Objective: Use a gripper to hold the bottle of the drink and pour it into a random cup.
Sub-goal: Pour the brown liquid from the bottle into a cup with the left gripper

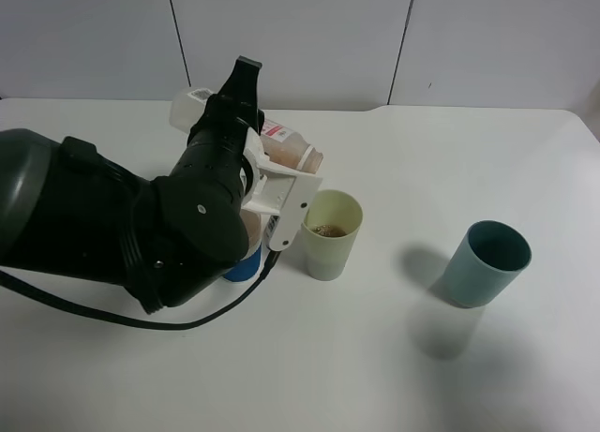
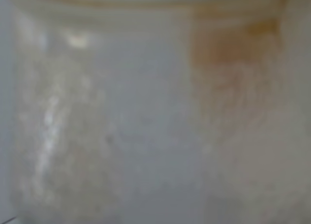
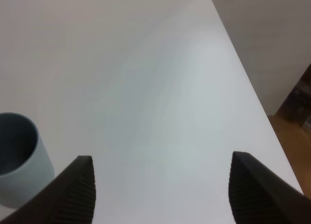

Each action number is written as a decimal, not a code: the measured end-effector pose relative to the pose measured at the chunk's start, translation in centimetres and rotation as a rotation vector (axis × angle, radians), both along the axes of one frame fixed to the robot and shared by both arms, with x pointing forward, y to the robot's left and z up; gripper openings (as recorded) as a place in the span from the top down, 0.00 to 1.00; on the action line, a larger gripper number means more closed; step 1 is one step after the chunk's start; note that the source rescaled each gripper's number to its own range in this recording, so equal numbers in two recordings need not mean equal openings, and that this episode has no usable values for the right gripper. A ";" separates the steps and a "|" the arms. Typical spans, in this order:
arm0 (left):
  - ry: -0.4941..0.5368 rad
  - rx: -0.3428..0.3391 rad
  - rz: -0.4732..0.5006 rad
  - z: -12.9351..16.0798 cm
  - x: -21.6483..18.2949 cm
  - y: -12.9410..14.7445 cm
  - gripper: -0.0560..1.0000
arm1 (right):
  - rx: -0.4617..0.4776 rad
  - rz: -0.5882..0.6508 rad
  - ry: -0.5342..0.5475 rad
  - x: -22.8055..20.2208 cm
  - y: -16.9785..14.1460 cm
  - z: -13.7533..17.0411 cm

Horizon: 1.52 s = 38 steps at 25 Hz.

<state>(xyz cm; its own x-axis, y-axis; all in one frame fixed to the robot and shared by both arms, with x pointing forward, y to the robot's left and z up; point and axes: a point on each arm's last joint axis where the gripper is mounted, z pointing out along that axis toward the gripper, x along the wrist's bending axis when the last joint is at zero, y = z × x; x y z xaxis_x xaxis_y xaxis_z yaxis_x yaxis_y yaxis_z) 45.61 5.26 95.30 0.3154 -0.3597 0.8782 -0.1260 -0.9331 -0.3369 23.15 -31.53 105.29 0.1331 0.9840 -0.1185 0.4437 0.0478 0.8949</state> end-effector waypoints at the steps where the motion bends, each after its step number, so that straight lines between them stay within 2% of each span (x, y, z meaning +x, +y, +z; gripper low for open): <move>1: -0.001 0.000 0.001 0.0 0.0 0.0 0.95 | 0.000 0.000 0.000 0.0 0.0 0.0; 12: 0.000 0.004 -0.009 0.0 -0.2 -0.2 0.95 | 0.000 0.000 0.000 0.0 0.0 0.0; 38: 0.005 0.085 -0.054 -0.1 -0.4 -0.4 0.95 | 0.000 0.000 0.000 0.0 0.0 0.0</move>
